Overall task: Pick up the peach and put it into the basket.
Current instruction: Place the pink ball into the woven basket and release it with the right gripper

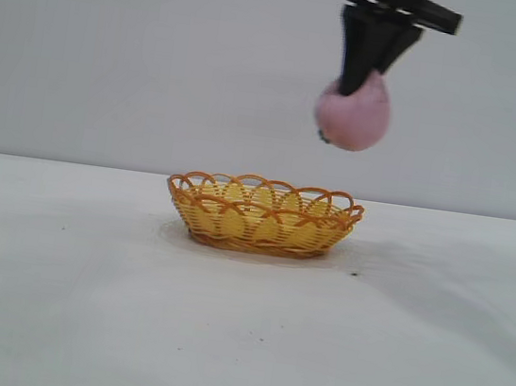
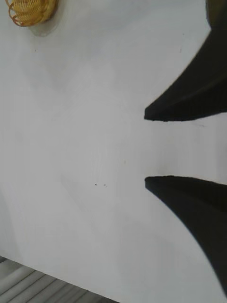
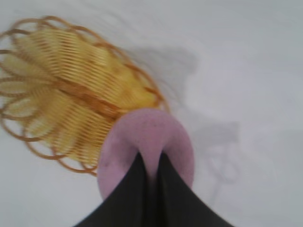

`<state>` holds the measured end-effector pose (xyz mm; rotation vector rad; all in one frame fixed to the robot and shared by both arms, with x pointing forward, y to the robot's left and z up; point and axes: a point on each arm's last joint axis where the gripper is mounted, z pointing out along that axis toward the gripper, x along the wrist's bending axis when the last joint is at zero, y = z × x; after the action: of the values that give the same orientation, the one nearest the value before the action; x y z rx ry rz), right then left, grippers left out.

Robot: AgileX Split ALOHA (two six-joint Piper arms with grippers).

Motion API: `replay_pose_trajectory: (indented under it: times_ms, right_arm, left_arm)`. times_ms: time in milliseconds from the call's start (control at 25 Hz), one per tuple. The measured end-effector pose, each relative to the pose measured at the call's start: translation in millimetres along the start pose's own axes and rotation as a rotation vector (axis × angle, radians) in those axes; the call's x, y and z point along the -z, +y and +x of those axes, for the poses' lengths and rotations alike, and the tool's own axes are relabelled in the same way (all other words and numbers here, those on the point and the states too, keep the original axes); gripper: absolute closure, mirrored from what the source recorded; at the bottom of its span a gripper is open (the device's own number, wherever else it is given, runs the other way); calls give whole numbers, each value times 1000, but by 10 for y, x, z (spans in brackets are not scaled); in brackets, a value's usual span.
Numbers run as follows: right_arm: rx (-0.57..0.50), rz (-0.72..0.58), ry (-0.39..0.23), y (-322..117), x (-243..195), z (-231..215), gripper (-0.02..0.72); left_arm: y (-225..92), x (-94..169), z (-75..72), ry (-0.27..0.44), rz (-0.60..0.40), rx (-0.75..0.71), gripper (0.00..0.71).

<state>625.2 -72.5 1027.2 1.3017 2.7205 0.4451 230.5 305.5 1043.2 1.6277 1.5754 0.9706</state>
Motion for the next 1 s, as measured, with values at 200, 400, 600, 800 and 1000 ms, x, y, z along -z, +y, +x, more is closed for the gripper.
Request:
replay_pose_trajectory:
  times_ms: [200, 400, 600, 800, 1000]
  right_arm:
    - [62, -31, 15, 96, -260, 291, 703]
    - [60, -11, 14, 104, -588, 281, 703]
    - [58, -9, 13, 104, -713, 271, 703]
    - [64, 12, 3, 85, -815, 254, 703]
    - [66, 10, 0, 87, -838, 250, 583]
  left_arm:
    - [0, 0, 0, 0, 0, 0, 475]
    - [0, 0, 0, 0, 0, 0, 475]
    - [0, 0, 0, 0, 0, 0, 475]
    - [0, 0, -2, -2, 0, 1, 475]
    - [0, 0, -2, -2, 0, 1, 475]
